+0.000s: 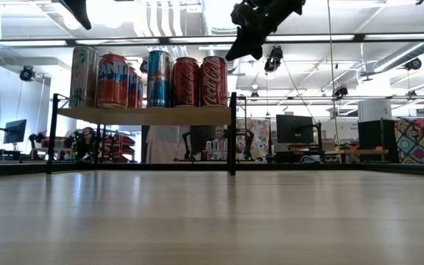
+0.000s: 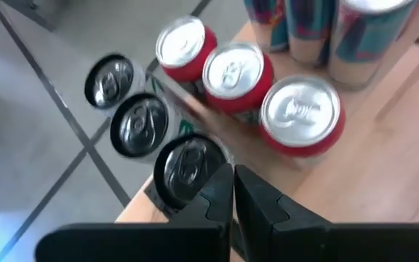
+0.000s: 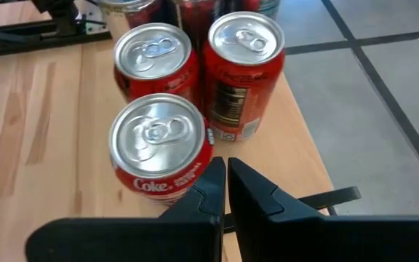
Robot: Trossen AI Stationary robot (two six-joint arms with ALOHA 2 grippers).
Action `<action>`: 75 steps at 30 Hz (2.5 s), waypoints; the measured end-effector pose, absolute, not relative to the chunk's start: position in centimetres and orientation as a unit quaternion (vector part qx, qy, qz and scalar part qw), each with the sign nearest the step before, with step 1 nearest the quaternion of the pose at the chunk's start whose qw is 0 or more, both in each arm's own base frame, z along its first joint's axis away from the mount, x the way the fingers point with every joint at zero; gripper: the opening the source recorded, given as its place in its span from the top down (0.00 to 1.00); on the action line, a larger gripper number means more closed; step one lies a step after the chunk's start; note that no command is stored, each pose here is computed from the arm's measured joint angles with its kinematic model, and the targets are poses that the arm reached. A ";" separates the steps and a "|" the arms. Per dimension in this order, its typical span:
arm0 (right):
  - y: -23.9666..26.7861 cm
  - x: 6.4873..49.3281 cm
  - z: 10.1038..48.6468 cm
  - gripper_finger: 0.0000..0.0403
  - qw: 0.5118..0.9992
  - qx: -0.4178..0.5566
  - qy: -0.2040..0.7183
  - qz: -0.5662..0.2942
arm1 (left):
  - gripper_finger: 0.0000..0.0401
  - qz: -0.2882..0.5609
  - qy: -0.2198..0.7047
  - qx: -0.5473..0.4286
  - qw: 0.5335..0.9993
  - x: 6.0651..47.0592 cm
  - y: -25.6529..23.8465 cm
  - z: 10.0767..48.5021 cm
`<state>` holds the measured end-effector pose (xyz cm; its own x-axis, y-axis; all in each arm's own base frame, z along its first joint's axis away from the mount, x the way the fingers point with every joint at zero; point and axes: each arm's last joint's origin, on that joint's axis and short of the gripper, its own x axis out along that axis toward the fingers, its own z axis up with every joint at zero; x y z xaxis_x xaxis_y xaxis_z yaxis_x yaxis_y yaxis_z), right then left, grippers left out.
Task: Place canned beverage on shelf
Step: Adjust the white pink soda can on the shelf
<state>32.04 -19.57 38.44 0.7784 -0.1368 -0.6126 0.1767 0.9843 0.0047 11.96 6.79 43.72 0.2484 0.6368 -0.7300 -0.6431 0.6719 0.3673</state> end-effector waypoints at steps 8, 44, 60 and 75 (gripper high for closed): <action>-19.3 32.0 38.3 0.98 0.939 0.036 0.333 -0.079 | 1.00 0.392 0.481 -0.037 0.784 11.3 7.5 43.4; -19.0 31.5 38.6 0.98 0.937 0.043 0.337 -0.080 | 1.00 0.406 0.528 -0.027 0.746 12.3 10.4 42.5; -19.0 31.5 38.6 0.98 0.937 0.044 0.337 -0.080 | 1.00 0.405 0.537 -0.033 0.739 12.5 10.6 42.3; -18.1 31.9 38.5 0.98 0.935 0.047 0.345 -0.067 | 1.00 0.398 0.556 -0.036 0.728 12.9 10.9 41.9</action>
